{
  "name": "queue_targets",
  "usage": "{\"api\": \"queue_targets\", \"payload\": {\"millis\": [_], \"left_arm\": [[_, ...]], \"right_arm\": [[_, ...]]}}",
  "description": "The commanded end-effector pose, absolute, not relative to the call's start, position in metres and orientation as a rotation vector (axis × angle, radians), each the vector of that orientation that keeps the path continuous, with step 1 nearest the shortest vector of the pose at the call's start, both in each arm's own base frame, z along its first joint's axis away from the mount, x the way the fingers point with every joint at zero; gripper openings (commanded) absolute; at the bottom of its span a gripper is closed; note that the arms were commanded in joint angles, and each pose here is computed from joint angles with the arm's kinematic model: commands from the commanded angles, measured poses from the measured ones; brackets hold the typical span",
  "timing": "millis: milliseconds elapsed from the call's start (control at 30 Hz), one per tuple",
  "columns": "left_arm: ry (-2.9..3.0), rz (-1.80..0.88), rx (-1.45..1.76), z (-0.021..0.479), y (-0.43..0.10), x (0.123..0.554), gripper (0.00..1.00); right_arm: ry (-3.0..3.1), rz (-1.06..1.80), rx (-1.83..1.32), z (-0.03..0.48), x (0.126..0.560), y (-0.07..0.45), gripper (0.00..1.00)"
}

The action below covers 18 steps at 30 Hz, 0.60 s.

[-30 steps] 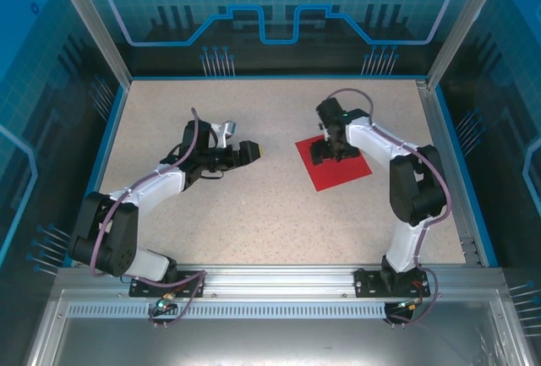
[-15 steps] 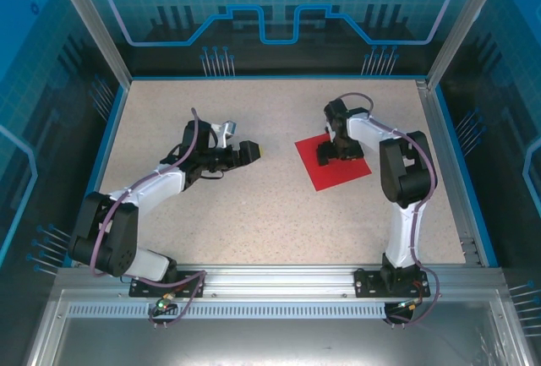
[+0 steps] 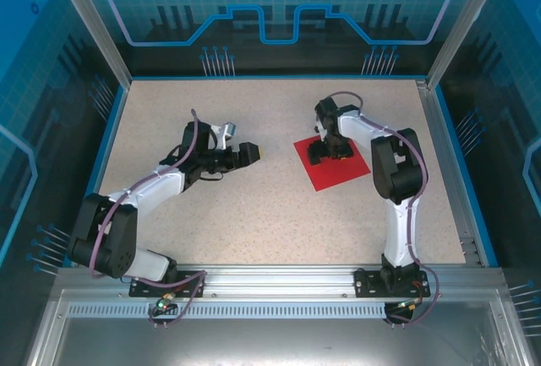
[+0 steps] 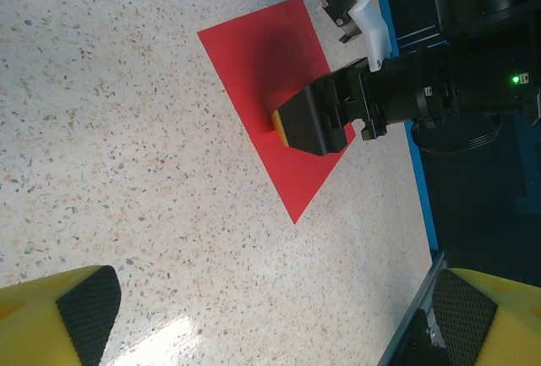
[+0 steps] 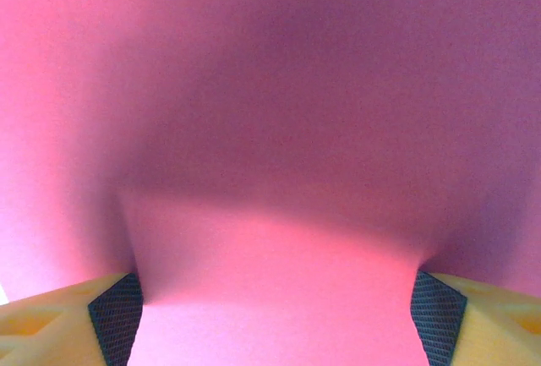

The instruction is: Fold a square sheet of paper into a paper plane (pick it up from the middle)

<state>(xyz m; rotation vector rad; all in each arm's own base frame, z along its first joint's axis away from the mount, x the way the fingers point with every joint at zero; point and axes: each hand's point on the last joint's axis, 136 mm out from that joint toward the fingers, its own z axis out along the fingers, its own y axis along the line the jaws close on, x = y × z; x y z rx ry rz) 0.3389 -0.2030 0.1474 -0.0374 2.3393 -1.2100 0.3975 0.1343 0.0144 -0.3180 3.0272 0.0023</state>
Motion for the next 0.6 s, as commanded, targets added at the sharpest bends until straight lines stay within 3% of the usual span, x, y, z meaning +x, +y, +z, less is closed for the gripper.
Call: {"api": "queue_targets", "payload": {"millis": [0, 333, 567], "left_arm": [[2.346, -1.236, -0.011, 0.149, -0.203, 0.328, 0.99], [2.334, -1.243, -0.019, 0.154, -0.203, 0.327, 0.99], [2.380, -1.230, -0.056, 0.147, -0.199, 0.316, 0.99]], "right_arm": [[3.126, 0.001, -0.358, -0.004, 0.374, 0.148, 0.86], [3.137, 0.053, -0.358, -0.006, 0.339, 0.181, 0.86], [3.100, 0.075, -0.333, -0.005, 0.306, 0.234, 0.86]]}}
